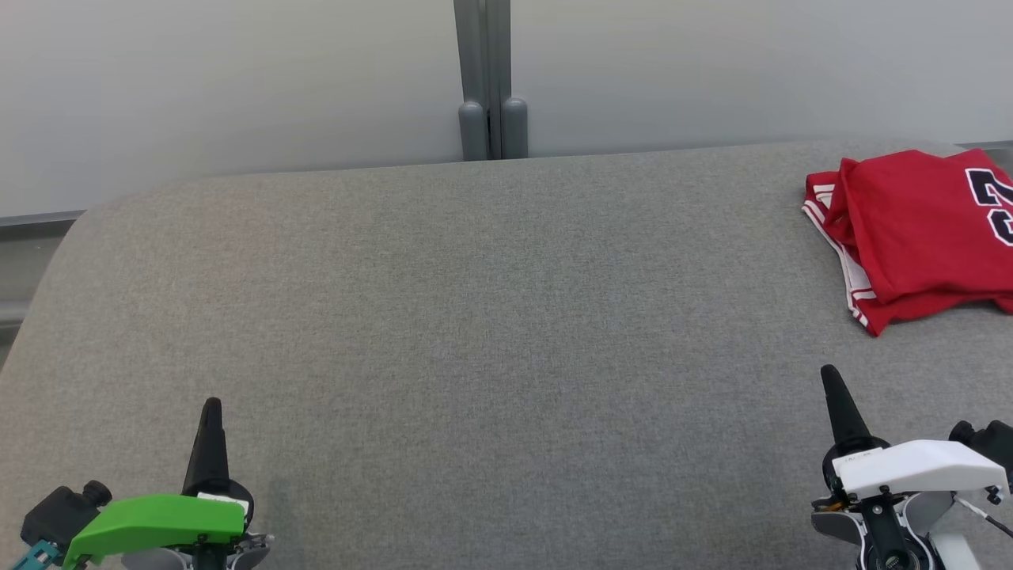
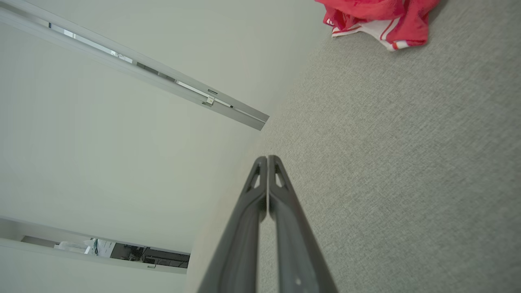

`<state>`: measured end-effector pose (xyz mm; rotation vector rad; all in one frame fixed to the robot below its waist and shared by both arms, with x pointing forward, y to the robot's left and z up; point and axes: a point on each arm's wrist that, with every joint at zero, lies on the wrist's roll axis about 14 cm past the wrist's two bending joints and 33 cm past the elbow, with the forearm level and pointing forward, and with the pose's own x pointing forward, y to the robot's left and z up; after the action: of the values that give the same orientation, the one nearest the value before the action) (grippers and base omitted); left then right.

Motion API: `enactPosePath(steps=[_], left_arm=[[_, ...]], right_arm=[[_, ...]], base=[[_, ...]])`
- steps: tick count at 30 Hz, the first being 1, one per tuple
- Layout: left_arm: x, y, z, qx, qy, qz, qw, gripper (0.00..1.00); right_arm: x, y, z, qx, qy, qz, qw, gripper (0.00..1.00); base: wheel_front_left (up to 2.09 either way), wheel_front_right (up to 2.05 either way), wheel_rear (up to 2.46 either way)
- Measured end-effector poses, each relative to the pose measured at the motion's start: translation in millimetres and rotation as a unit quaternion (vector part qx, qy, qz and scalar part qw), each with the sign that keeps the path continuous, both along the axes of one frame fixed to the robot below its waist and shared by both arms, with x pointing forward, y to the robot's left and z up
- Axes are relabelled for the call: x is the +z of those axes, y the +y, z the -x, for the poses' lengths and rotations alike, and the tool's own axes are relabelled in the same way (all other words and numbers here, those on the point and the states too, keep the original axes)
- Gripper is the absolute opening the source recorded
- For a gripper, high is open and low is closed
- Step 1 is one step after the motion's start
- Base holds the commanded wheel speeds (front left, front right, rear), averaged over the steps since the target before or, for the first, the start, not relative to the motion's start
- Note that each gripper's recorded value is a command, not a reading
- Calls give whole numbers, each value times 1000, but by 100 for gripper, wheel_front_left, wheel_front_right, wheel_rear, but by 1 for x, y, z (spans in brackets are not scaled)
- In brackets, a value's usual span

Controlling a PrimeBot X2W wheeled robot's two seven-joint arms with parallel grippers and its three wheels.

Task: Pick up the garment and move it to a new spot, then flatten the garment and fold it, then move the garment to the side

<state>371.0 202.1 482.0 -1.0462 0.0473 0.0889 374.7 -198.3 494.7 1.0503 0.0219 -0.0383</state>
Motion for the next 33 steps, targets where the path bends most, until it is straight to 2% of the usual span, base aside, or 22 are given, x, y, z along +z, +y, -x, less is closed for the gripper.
enactPosePath(steps=[33], left_arm=[[10, -2, -9, -5, -17, 154, 988, 0]], right_arm=[[4, -2, -7, 0, -4, -152, 988, 0]], base=[[0, 0, 0]])
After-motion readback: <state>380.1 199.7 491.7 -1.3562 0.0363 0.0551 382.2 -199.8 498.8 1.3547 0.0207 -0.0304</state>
